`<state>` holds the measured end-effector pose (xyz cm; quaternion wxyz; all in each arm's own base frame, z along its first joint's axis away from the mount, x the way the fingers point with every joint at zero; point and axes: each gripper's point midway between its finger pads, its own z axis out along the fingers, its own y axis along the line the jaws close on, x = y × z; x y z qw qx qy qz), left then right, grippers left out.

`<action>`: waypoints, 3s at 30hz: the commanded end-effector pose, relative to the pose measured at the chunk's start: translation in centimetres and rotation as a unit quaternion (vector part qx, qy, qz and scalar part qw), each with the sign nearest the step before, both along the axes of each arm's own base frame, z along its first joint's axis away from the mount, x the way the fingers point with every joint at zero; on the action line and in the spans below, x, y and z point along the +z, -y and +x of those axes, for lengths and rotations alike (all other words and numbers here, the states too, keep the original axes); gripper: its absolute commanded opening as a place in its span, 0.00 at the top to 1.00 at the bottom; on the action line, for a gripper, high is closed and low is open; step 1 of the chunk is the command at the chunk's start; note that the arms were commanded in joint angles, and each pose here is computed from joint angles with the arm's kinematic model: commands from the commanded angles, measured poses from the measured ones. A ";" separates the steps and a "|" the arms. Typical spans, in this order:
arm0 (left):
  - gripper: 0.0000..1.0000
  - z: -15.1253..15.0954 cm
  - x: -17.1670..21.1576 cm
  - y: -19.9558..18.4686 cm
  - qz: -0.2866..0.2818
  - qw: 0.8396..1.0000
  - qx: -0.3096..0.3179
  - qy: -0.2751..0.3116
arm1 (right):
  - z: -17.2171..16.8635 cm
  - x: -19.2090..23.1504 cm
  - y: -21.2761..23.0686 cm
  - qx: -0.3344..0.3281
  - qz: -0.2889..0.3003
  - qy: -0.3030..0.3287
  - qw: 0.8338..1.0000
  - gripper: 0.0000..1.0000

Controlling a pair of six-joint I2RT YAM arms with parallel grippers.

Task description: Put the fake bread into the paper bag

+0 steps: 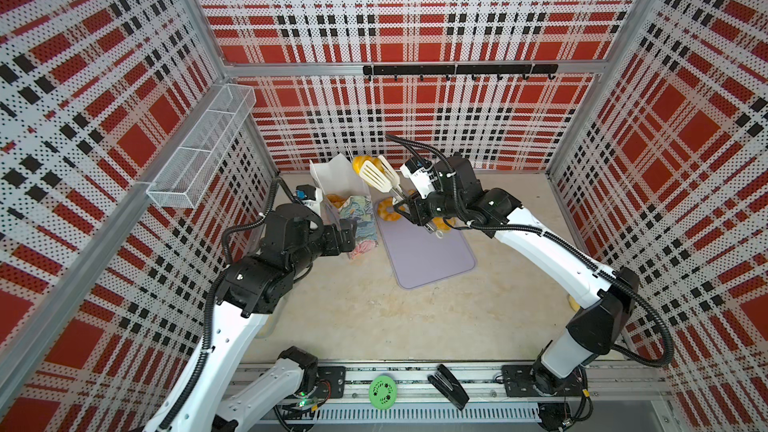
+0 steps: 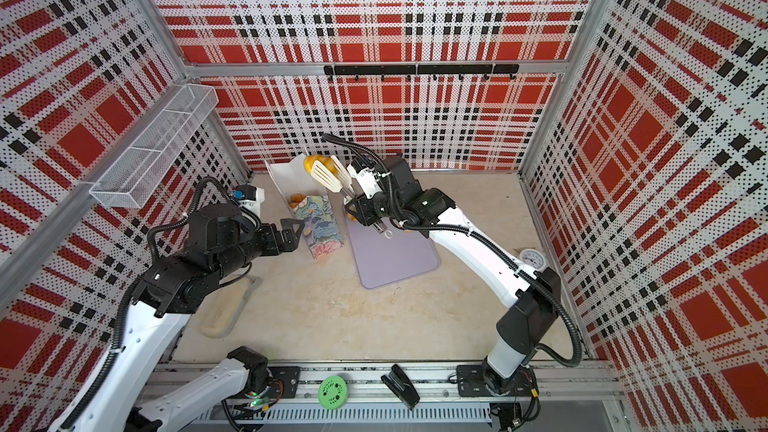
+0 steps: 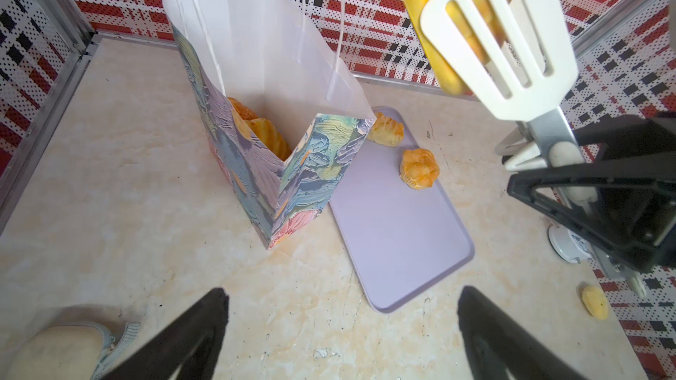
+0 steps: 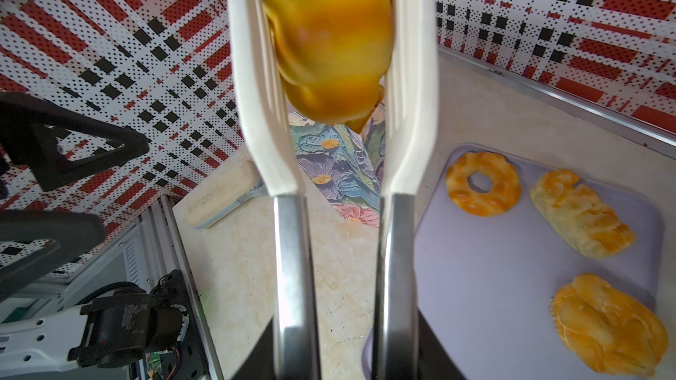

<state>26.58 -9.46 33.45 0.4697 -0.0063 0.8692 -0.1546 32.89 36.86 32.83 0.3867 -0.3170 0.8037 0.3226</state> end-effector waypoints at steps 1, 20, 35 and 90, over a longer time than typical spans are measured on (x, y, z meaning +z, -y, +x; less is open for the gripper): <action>0.01 -0.1 1.6 -0.5 -0.008 1.000 -0.002 0.021 | 0.3 3.8 -2.1 0.020 0.052 0.041 0.998 0.62; 0.01 0.4 0.3 -3.2 -0.013 0.999 0.029 0.008 | 1.8 1.9 -6.7 0.030 0.024 0.016 0.999 0.63; 0.01 0.0 -1.1 -3.7 -0.013 0.999 0.034 -0.008 | 3.5 -0.2 -7.4 -0.005 -0.024 0.002 1.000 0.61; 0.01 -2.2 -3.6 2.1 -0.016 0.999 0.010 -0.030 | 1.1 3.1 -2.4 -0.014 -0.062 0.070 0.995 0.43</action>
